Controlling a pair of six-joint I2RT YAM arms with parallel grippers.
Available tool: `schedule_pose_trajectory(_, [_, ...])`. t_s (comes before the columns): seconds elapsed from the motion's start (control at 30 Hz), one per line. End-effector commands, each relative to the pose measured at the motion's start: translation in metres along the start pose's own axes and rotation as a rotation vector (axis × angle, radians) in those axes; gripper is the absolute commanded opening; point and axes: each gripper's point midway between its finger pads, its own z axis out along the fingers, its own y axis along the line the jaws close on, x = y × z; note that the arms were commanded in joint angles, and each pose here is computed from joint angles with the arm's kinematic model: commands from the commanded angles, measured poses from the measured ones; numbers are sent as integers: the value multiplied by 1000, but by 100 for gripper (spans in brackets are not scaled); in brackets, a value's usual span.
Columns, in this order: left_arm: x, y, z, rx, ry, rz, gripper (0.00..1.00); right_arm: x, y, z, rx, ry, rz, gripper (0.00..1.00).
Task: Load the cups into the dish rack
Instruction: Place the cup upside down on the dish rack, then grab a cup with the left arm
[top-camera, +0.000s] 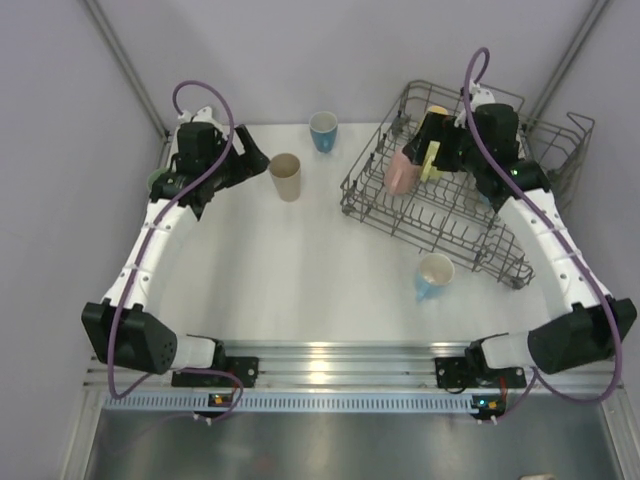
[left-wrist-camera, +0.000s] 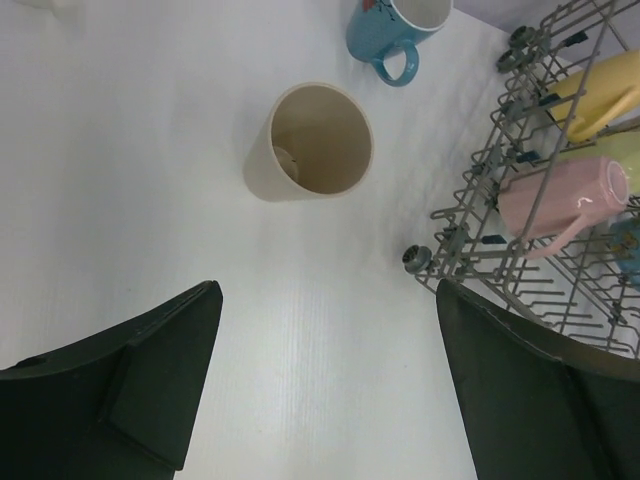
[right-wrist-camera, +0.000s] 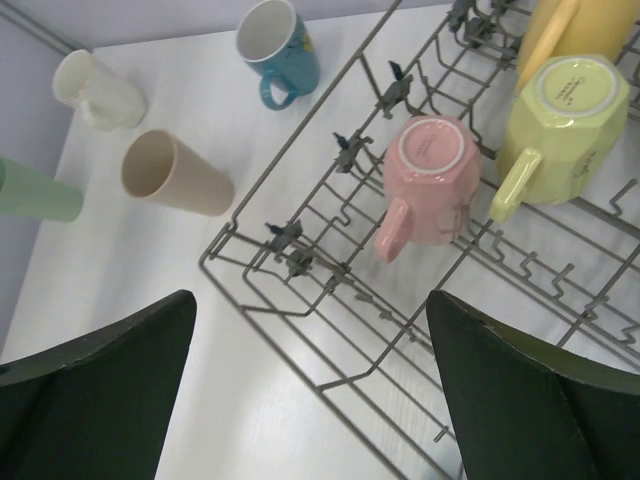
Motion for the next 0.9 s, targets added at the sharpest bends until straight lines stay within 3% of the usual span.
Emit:
schedule_pose_trajectory(0.0, [-24, 7, 8, -53, -50, 68, 94, 1, 28, -20, -127, -52, 4, 99])
schedule_pose_trajectory(0.2, [-41, 35, 33, -204, -45, 165, 93, 9, 30, -38, -159, -77, -25, 99])
schedule_pose_trajectory(0.27, [-53, 32, 35, -202, -50, 160, 92, 7, 34, -43, -177, -106, -22, 99])
schedule_pose_trajectory(0.47, [-82, 73, 62, -322, -61, 167, 91, 14, 38, -43, -220, -106, -17, 99])
schedule_pose_trajectory(0.67, [-109, 131, 100, -450, -76, 42, 85, 22, 35, -42, -221, -95, -31, 99])
schedule_pose_trajectory(0.87, [-120, 156, 139, -531, -100, 25, 82, 23, 34, -44, -214, -94, -57, 99])
